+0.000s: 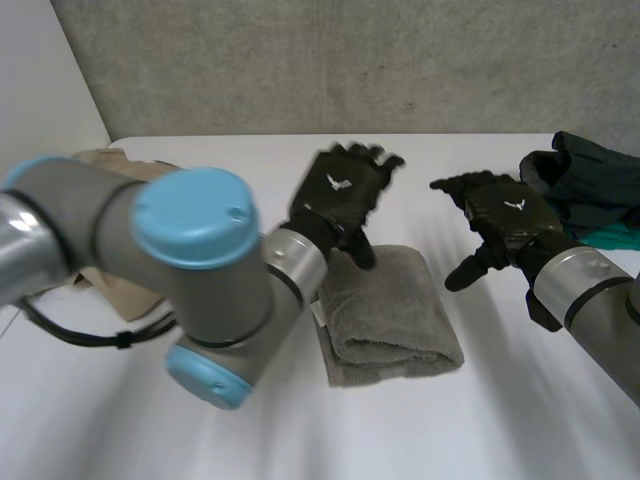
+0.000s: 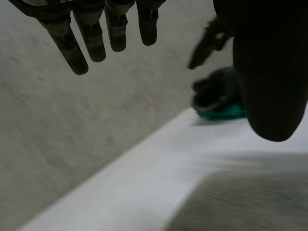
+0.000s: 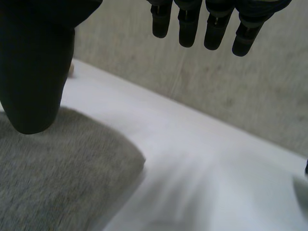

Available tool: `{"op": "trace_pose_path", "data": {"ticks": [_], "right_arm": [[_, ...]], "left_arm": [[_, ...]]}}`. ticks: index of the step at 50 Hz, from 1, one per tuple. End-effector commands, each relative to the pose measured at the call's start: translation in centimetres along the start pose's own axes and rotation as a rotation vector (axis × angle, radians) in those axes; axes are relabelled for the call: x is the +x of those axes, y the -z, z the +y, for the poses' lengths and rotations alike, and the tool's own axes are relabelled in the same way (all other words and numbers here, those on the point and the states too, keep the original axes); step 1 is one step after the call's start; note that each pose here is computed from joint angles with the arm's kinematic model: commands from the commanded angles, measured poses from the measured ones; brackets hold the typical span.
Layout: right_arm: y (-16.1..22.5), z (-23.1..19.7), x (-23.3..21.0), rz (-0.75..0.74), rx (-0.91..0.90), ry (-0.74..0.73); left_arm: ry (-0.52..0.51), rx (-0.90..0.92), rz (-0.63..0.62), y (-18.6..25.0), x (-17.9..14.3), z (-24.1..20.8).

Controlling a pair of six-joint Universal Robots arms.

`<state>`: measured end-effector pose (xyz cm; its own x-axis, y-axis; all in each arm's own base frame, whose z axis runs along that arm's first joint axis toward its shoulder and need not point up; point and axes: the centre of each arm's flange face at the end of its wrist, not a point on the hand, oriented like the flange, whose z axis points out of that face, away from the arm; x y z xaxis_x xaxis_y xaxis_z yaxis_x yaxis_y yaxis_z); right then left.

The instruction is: Fold the laundry.

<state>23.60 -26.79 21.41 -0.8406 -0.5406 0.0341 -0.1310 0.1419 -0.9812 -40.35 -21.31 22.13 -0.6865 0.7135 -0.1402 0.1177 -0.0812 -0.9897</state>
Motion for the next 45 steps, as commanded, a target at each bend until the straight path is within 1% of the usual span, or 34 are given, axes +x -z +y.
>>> {"op": "trace_pose_path", "data": {"ticks": [1,5,9,11,13,16,18,20,21,24,26,29,31,34,36,38,41,45], "right_arm": [[-2.0,2.8,0.0,-0.029,-0.173,-0.027],[-2.8,4.5,-0.3,-0.055,-0.262,-0.043],[-3.3,6.2,-1.8,-0.100,-0.338,-0.031],[-3.4,7.2,-2.8,-0.132,-0.366,0.008],[-3.4,7.6,-2.8,-0.132,-0.377,0.039],[-3.4,7.4,-2.6,-0.094,-0.372,0.127],[-3.4,7.0,-2.1,-0.039,-0.360,0.203],[-3.3,6.5,-1.9,-0.010,-0.341,0.244],[-3.3,6.3,-1.8,0.002,-0.326,0.263],[-2.8,5.0,-3.1,-0.005,-0.236,0.334],[-1.8,4.2,-4.6,-0.027,-0.166,0.380],[-0.5,3.8,-5.7,-0.046,-0.112,0.421],[0.9,4.2,-6.7,-0.065,-0.085,0.458],[2.5,5.4,-7.9,-0.093,-0.070,0.496],[3.1,6.3,-8.4,-0.113,-0.082,0.500],[3.8,7.5,-8.7,-0.125,-0.099,0.500],[4.1,8.2,-8.8,-0.127,-0.110,0.494],[3.3,9.3,-8.5,-0.109,-0.103,0.493]], "left_arm": [[0.003,-0.233,-0.035,-0.6,1.9,5.0],[-0.030,-0.340,-0.126,0.0,1.3,7.0],[-0.047,-0.413,-0.157,0.9,1.0,8.0],[-0.049,-0.434,-0.155,1.1,0.9,8.2],[-0.055,-0.464,-0.153,1.4,0.7,8.4],[-0.058,-0.481,-0.150,1.7,0.6,8.3],[-0.057,-0.471,-0.145,1.7,0.6,7.8],[-0.051,-0.446,-0.138,1.7,0.5,6.8],[-0.041,-0.405,-0.126,1.6,0.4,5.2],[-0.019,-0.327,-0.088,1.4,-0.2,2.5],[-0.010,-0.291,-0.061,1.3,-0.5,1.4],[-0.005,-0.216,0.004,0.8,-1.3,-0.6],[-0.014,-0.184,0.041,0.5,-1.8,-1.3],[-0.031,-0.125,0.129,0.2,-2.4,-2.5],[-0.039,-0.087,0.203,0.1,-2.4,-3.4],[-0.040,-0.062,0.252,0.2,-2.1,-4.0],[-0.038,-0.034,0.328,0.4,-1.6,-4.6],[-0.035,-0.036,0.355,0.6,-1.2,-4.5]]}}
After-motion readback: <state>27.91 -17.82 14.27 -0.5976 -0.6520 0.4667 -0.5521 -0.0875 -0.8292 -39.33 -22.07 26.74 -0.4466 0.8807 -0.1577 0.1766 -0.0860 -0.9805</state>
